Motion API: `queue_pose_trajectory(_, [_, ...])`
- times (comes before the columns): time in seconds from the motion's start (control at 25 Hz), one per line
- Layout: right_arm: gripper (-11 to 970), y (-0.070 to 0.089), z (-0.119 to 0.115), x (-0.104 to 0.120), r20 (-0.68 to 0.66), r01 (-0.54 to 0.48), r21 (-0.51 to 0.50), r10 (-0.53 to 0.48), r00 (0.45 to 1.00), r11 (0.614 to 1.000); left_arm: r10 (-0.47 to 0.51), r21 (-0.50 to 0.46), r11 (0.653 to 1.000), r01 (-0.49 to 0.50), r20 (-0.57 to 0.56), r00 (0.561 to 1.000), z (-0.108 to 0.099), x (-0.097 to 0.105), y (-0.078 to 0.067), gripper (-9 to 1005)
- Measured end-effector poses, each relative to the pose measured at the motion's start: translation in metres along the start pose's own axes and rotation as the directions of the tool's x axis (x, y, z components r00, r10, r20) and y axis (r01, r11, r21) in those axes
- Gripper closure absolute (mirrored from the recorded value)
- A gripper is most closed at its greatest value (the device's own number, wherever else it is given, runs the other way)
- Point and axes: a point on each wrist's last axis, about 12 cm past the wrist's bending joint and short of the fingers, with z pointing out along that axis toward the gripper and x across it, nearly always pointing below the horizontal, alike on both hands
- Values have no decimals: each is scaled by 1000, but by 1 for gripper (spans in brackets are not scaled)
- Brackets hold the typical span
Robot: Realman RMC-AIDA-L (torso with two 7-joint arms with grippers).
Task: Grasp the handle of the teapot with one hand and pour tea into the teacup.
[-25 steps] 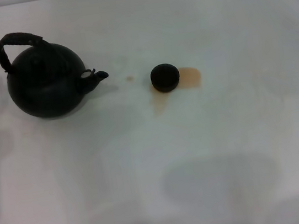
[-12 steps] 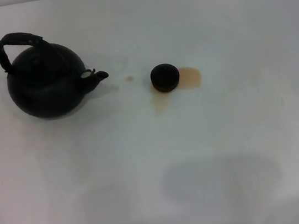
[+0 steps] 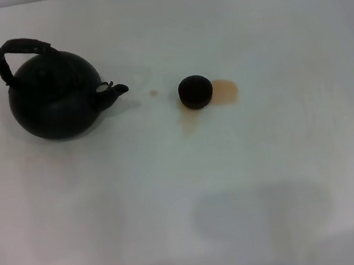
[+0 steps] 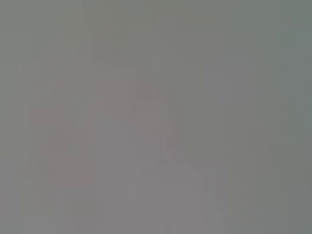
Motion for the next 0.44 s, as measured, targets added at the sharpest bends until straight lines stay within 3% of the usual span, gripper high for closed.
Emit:
queue_pose_trajectory(0.2, [105,5,11,-5,21,0,-18,0,1000,1000,-110,-51,993,108,-34,993,17,-12,20,135])
queue_pose_trajectory(0.44, [105,11,20,-8,40,-3,-44,5,999,999,-105,-34,994,103,-68,992,27,-21,20,135])
